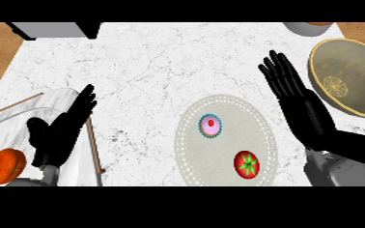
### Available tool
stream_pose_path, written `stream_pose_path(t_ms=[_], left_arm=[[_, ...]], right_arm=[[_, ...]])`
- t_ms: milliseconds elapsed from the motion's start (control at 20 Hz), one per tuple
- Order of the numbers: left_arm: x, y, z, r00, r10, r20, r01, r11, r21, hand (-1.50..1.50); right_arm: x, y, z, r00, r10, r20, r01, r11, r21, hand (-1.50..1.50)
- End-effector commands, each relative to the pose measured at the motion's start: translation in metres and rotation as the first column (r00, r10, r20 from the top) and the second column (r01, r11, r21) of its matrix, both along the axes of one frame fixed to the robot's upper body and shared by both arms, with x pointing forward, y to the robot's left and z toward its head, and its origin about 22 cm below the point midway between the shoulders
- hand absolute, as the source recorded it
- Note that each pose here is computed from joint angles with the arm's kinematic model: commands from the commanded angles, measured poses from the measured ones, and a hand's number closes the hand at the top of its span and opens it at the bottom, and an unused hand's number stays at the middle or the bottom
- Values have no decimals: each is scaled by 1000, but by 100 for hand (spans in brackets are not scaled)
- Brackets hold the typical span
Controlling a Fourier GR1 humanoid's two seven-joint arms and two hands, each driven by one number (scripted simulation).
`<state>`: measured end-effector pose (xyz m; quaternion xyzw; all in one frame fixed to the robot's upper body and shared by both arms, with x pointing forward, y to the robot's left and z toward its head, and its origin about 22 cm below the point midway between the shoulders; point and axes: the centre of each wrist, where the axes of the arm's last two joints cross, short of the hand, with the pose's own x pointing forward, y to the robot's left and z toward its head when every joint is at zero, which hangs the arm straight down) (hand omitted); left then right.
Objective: Pick the tomato from the placemat and place it in the bowl
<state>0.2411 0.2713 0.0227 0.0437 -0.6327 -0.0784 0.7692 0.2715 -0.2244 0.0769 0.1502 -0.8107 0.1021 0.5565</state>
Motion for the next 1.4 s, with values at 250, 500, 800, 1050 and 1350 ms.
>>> stream_pose_path(t_ms=[250, 500, 800, 1050, 1350], left_arm=[[17, -45, 34, 949, -201, 244, 203, 979, 17, 0], [16, -56, 24, 939, -274, 210, 287, 957, -36, 0], [13, -64, 13, 934, -292, 205, 305, 952, -32, 0], [24, -65, 30, 926, -312, 210, 326, 945, -31, 0], [21, -69, 21, 922, -325, 209, 339, 940, -36, 0]], right_arm=[[-49, -29, -36, 884, -462, -76, 448, 881, -151, 150], [-91, 3, -99, 802, -586, -118, 525, 785, -331, -150], [-83, -29, -73, 848, -526, 62, 427, 610, -668, -150], [-68, -23, -46, 861, -506, 46, 289, 414, -863, -150], [-71, -14, -18, 861, -436, -263, -170, 241, -956, -150]])
